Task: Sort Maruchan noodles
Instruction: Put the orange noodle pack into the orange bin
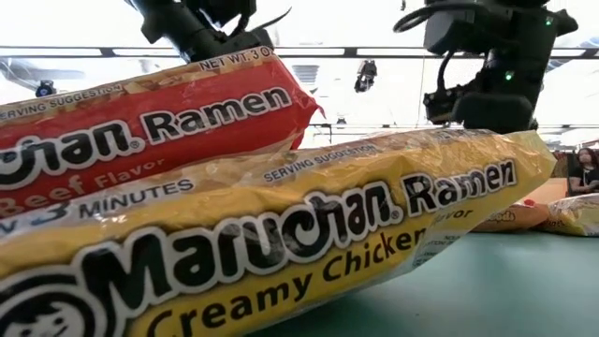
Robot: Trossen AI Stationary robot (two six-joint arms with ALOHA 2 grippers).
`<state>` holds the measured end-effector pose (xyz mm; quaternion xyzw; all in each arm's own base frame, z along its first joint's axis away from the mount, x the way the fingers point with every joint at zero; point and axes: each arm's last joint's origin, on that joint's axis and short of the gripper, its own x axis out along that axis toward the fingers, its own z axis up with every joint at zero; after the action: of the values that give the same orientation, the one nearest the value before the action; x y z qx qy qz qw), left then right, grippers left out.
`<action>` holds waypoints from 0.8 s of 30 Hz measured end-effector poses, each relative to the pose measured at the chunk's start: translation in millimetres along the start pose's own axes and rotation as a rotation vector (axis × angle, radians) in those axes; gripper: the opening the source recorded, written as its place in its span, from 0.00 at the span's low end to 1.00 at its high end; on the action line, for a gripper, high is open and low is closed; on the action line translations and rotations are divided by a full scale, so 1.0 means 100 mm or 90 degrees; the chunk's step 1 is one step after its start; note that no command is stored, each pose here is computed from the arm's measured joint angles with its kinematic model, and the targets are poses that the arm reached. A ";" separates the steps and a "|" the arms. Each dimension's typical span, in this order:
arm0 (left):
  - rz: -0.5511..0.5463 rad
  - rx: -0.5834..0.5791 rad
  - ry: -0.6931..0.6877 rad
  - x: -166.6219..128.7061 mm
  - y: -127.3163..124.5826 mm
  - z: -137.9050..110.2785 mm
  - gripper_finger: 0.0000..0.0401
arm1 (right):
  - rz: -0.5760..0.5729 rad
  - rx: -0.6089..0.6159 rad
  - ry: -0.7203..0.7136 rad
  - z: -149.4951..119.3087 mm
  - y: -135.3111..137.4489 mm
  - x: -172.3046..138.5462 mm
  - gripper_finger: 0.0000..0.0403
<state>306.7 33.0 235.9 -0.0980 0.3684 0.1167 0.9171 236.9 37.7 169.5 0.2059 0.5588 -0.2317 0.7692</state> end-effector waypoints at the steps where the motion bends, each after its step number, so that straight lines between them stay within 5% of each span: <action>1: -0.002 0.002 0.003 0.05 -0.02 -0.01 0.45 | -0.003 -0.007 0.001 0.00 0.01 0.04 0.34; 16: -0.027 0.000 0.021 0.53 -0.24 -0.17 0.45 | 0.153 -0.138 -0.246 0.48 0.36 0.37 0.34; 24: -0.077 0.026 -0.012 0.71 -0.56 -0.26 0.45 | 0.130 -0.162 -0.233 0.53 0.31 0.14 0.34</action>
<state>355.6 -17.4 173.5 -0.1002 0.3553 0.0541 0.9278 299.7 30.0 173.0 0.1176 0.4112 -0.1140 0.8967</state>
